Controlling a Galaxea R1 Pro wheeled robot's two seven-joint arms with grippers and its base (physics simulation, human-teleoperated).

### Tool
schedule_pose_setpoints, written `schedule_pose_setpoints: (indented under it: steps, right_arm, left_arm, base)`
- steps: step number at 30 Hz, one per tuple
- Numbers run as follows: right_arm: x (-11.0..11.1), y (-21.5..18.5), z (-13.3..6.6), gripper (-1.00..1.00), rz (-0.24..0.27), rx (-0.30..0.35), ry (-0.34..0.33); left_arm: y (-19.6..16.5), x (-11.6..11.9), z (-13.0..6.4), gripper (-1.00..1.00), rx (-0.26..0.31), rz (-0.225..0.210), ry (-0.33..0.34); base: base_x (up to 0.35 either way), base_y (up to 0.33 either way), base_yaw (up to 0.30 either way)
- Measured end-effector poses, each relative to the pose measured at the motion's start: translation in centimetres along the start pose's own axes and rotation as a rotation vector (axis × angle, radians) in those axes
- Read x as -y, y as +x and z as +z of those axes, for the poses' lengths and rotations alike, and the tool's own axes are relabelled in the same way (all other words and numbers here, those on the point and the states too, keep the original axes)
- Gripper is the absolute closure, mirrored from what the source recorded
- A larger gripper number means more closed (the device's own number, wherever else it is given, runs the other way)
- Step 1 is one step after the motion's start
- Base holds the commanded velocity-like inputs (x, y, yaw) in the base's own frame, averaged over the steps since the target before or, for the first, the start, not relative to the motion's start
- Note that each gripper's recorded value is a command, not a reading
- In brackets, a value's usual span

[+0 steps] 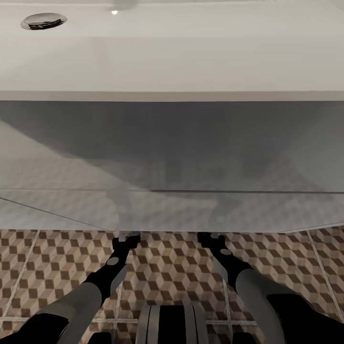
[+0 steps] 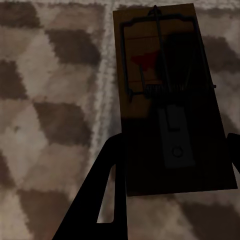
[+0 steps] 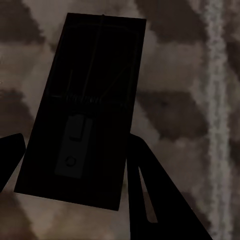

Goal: Take the four mousetraps from the cabinet in the bathroom and place them on the bathroom floor. Make sure all four end up on the same floor surface, and ensure that at least two of them are either under or directly next to the same bathroom sink.

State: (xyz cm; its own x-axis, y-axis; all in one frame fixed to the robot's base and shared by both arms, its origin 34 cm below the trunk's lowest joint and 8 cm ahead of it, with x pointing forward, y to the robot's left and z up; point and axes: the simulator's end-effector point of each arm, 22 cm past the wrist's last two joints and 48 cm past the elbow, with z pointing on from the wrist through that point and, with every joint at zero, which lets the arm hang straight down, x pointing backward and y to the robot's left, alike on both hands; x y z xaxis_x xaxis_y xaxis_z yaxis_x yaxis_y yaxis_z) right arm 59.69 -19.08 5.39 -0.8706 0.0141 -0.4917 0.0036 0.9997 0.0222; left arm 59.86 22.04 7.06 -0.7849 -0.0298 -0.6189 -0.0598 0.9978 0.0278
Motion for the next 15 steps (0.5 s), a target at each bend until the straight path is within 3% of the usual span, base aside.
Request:
schedule_pose_setpoints:
  steps: [15]
  right_arm:
    - [-0.73,-0.28,0.07,1.00,0.000,0.000,-0.035]
  left_arm:
    - [-0.02,0.11,-0.01,1.00,0.001,0.000,0.002]
  base:
    - [0.000,0.000,0.000]
